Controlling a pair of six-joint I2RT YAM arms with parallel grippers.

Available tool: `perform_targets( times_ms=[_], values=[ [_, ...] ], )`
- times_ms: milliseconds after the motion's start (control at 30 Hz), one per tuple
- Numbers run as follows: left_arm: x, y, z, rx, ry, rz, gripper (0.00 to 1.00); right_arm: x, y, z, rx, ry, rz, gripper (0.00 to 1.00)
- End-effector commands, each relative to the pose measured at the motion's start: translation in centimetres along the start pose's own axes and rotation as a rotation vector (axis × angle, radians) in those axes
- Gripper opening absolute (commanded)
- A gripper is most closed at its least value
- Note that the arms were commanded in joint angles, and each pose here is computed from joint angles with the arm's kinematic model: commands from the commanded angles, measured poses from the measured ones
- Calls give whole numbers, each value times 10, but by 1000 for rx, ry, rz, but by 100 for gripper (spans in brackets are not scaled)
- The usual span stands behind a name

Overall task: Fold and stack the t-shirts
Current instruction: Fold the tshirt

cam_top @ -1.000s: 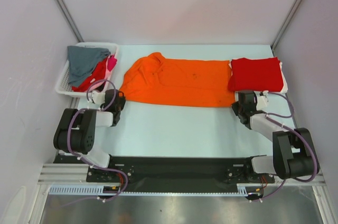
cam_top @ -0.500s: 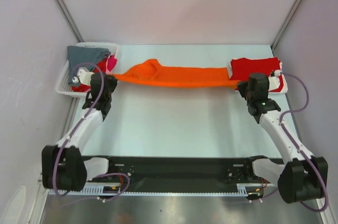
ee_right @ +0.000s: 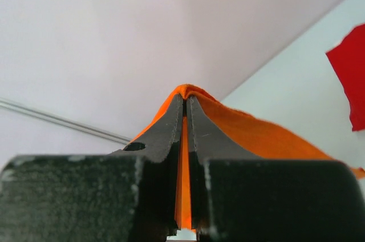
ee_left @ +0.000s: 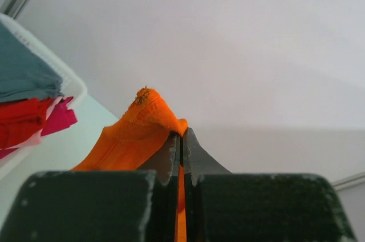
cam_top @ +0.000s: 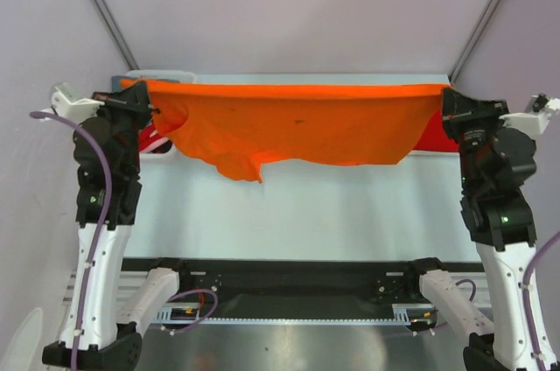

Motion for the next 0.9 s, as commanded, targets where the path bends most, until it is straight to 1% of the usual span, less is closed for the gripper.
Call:
perform_targets(
  times_ms=[0,133,167,267,300,333,367,400,467,500,533,567,600,633,667,700,733,767,833,867],
  values=[
    [-14,20,-7,-25,-10,31,0,9,31,-13,-85,-20,-58,0],
    [-31,19,9,5,-31,29,0,8,32,-1,-92,-48,-64,0],
    [-32,14,21,19,-21,32,0,7,28,5,-84,-54,-60,0],
    [-31,2,40,54,-9,38,0,-5,5,29,-31,-88,-43,0],
    [-25,-9,54,78,13,44,0,-6,0,37,-27,-83,-24,0],
    [-25,-15,61,91,7,41,0,-18,-16,53,7,-120,-26,0],
    [-25,-19,68,101,9,39,1,-22,-23,61,26,-131,-21,0],
    [-16,-33,84,126,32,48,0,-23,-31,71,59,-119,-8,0],
    [-15,-43,101,146,43,46,0,-41,-51,98,111,-161,21,0],
    [-14,-47,109,152,49,47,0,-40,-57,107,135,-142,41,0],
    [-2,-63,126,183,85,57,0,-40,-59,115,140,-139,49,0],
    [-12,-62,134,188,63,38,0,-41,-67,133,156,-147,47,0],
    [-16,-64,142,197,53,31,0,-39,-67,142,157,-146,46,0],
    [-7,-79,161,232,74,35,1,-38,-69,153,162,-150,36,0],
    [-31,-66,170,214,15,9,0,-47,-78,171,184,-170,0,0],
    [-35,-66,180,236,3,-2,0,-30,-62,182,167,-150,-1,0],
    [-42,-62,189,239,-14,-15,0,-29,-58,191,167,-154,-4,0],
    [-60,-55,210,225,-56,-35,0,-34,-42,201,143,-165,6,0],
    [-76,-49,226,232,-97,-50,0,-25,-34,222,157,-119,22,0],
    [-81,-40,248,212,-129,-73,0,-31,-31,230,166,-133,23,0]
  ],
)
Point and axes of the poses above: each gripper's point midway between its finger pads, its own z axis out along the fingers, its own x axis along the line the jaws close on, y = z × x, the point moved 3 cm from there along -z, back along the fingers, and after that the axes turned 5 degrees about -z, right-handed, at the moved point
